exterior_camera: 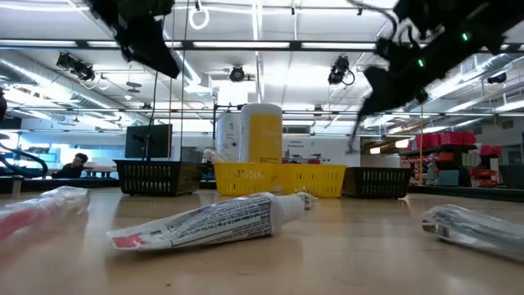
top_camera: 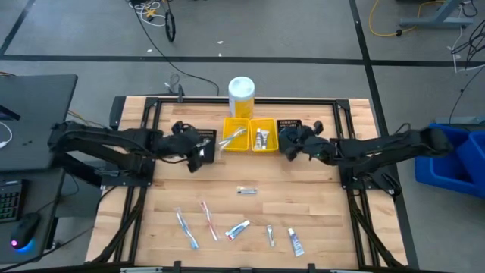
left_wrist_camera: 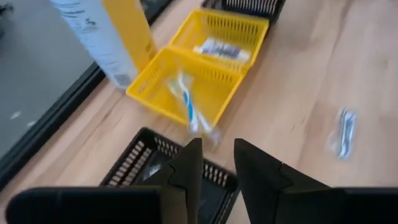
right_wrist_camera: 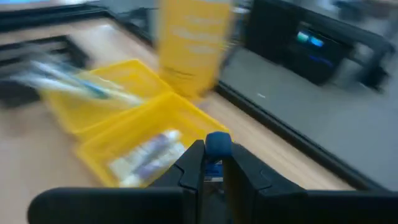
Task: Pick & Place Travel size toiletries
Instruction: Put the blue razor into the right black bin, then put the silver nail cutter into the left black bin
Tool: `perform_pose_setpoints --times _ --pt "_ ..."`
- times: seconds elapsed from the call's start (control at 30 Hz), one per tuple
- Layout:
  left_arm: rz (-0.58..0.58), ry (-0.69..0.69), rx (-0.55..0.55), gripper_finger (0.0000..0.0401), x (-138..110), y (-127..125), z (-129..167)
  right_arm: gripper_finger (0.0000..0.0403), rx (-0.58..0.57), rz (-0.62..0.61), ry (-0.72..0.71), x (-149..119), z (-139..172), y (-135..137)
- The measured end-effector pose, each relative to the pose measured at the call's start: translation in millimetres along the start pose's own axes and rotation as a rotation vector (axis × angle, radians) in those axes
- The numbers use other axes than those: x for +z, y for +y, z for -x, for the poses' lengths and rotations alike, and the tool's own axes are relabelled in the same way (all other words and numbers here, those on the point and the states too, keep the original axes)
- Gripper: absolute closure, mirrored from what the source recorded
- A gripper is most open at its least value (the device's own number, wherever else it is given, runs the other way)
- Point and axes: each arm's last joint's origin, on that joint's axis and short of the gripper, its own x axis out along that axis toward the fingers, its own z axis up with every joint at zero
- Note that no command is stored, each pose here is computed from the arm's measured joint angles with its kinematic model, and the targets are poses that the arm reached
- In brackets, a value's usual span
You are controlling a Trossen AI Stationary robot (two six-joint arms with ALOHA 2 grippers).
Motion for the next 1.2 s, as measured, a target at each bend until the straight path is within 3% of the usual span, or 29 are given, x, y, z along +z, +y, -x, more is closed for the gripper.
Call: perform_pose_setpoints --times 0.13,0.3,0.77,1.2 --pt "0.060 -0.114 -0.099 0.0301 -24.0 4.3 -5.3 0.0354 -0.069 -0.065 -0.002 -25.3 -18.2 -9.3" --pt "0.109 -0.236 -0.201 0.0301 -32.3 2.7 -10.0 0.0354 -0.114 -0.149 -0.055 -43.3 -34.9 -18.5" --pt "0.093 -0.197 -0.193 0.0301 -43.1 -0.9 -22.6 0.0350 -0.135 -0.101 0.024 -65.0 -54.7 -19.1" --pt "0.103 -0.201 -0.195 0.0301 -42.4 -0.9 -22.3 0.0244 -0.040 -0.109 0.021 -59.0 -50.1 -18.7"
